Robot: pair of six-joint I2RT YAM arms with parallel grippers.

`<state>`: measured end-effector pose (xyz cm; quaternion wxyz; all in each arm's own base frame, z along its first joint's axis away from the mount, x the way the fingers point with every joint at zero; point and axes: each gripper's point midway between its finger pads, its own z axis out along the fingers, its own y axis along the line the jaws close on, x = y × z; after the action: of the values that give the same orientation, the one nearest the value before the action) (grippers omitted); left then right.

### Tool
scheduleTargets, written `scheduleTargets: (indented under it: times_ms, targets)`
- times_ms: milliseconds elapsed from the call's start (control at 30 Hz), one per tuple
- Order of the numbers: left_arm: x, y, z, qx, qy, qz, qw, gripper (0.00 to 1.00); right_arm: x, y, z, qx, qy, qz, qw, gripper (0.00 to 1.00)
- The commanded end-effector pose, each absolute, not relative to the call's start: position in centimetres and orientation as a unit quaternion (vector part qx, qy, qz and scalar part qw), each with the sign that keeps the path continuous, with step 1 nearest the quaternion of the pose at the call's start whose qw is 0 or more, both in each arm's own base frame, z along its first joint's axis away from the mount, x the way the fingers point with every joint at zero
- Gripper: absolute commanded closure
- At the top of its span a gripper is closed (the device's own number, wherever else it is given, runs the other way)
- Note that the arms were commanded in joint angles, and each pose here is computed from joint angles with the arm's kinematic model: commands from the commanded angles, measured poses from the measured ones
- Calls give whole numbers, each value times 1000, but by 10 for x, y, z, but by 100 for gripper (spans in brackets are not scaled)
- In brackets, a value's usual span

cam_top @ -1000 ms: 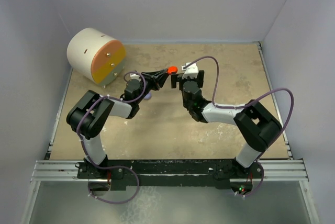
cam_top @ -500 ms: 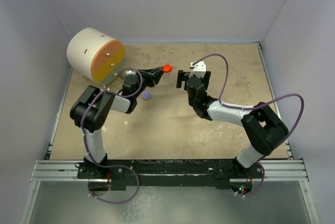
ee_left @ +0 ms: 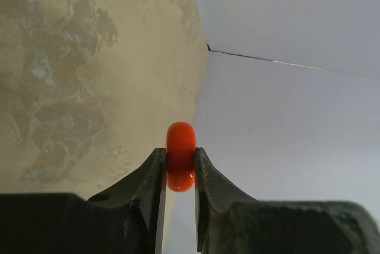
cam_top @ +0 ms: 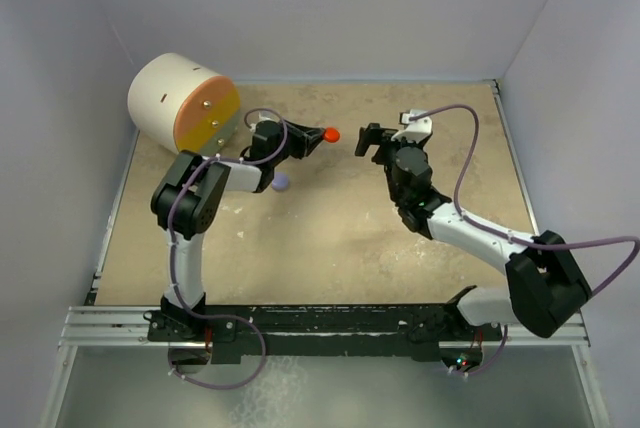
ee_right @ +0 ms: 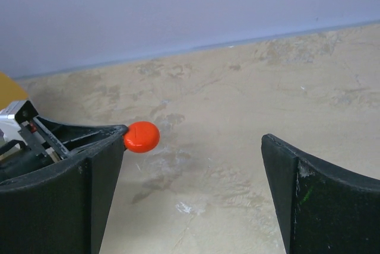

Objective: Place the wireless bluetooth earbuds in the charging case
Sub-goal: Place the charging case at the center of the board.

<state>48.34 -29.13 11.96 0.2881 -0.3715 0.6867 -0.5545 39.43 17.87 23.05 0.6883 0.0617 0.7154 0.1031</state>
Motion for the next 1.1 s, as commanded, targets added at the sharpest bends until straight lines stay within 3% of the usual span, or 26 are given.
scheduleTargets:
  times_ms: [0,633,800,900,1067]
  targets:
    - [497,-297,103,-325,742,-491,321,100,389,179,262,66,677,149,718,0]
    - [515,-323,58,-274,810,-401,328,100,386,177,263,52,666,182,722,0]
    - [511,-322,55,-265,822,-387,323,58,386,176,263,52,666,185,721,0]
    - [510,-318,60,-259,826,-376,329,49,386,175,262,52,666,185,720,0]
    - [509,-313,96,-242,821,-376,354,43,386,175,263,53,667,188,719,0]
